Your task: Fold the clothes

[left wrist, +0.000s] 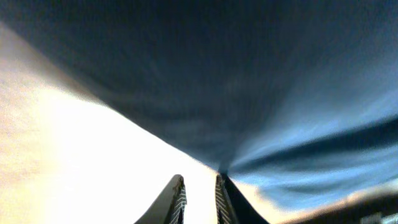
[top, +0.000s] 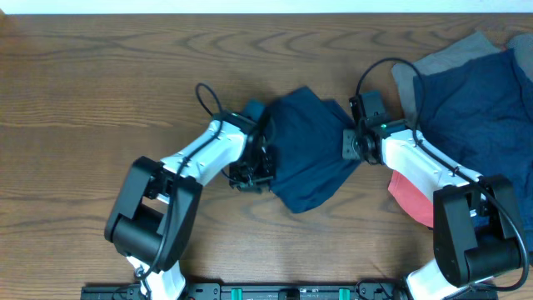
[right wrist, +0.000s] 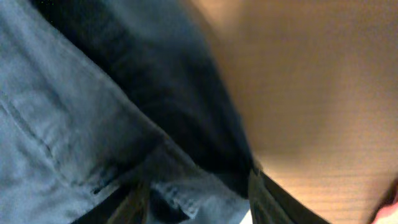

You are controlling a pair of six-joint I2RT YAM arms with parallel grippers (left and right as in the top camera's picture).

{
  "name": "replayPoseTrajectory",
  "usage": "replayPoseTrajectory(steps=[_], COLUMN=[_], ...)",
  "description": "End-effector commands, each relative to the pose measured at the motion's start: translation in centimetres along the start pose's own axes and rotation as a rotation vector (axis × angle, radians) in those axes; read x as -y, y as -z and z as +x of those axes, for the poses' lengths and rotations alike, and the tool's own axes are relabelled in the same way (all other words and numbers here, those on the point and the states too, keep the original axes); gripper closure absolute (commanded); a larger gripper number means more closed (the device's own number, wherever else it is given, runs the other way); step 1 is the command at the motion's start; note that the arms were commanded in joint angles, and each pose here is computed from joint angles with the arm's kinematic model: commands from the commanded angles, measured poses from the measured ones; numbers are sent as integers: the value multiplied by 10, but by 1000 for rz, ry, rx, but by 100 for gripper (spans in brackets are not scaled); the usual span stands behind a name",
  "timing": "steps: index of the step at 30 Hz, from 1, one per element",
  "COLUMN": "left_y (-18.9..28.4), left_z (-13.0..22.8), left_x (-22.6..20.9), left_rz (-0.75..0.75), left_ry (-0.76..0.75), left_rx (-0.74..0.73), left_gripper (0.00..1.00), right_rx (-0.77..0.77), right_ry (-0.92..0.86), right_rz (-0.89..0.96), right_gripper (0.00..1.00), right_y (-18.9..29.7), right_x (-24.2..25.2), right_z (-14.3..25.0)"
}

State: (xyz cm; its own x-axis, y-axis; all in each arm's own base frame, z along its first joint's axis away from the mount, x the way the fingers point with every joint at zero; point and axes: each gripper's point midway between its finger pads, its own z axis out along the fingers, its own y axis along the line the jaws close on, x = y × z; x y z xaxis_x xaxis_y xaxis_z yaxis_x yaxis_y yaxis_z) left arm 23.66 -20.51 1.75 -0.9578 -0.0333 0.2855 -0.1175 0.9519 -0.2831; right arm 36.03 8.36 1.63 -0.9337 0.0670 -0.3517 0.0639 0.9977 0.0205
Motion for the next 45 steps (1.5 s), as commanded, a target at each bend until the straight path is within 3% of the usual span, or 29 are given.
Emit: replayPoseTrajectory(steps=[1, 5, 8, 9, 10, 11, 12, 16, 20, 26, 29, 34, 38, 45], left_y=[-4, 12, 44, 60, 75, 93, 110, 165, 183, 137, 100, 56, 38, 23], left_z=[19, 26, 5, -9, -21, -37, -51, -101, -139, -161, -157, -131, -95, -20], left_x=[9, 13, 3, -3, -7, -11, -13, -9, -21, -27, -29, -34, -43, -43], left_rz=[-6, -8, -57, -90, -111, -133, -143, -119, -101, 68, 118, 115, 71, 43], left_ry=[-32, -73, -84, -88, -99, -112, -124, -247, -229, -218, -208, -177, -130, -48], left_rx=[-60, -22, 144, 234, 316, 421, 510, 784, 893, 744, 613, 419, 257, -39], left_gripper=[81, 81, 80, 69, 46, 33, 26, 17, 15, 15, 22, 44, 75, 74], right_rx=[68, 61, 56, 60, 64, 66, 65, 35, -38, -128, -159, -226, -255, -179], right_ry=[26, 26, 26, 25, 24, 24, 25, 27, -11, -60, -48, -21, -12, -26], right_rz=[42, 15, 16, 10, -2, -19, -45, -139, -179, -161, -159, -148, -133, 11], right_gripper=[50, 50, 50, 49, 48, 48, 47, 43, 43, 43, 43, 45, 46, 44], right_y=[0, 10, 24, 31, 39, 46, 54, 79, 85, 71, 61, 35, 13, -21], right_x=[5, 0, 2, 2, 1, -1, -4, -15, -20, -20, -24, -33, -36, -6], right_z=[-18, -23, -20, -20, -20, -19, -17, -5, 12, 33, 38, 51, 56, 38])
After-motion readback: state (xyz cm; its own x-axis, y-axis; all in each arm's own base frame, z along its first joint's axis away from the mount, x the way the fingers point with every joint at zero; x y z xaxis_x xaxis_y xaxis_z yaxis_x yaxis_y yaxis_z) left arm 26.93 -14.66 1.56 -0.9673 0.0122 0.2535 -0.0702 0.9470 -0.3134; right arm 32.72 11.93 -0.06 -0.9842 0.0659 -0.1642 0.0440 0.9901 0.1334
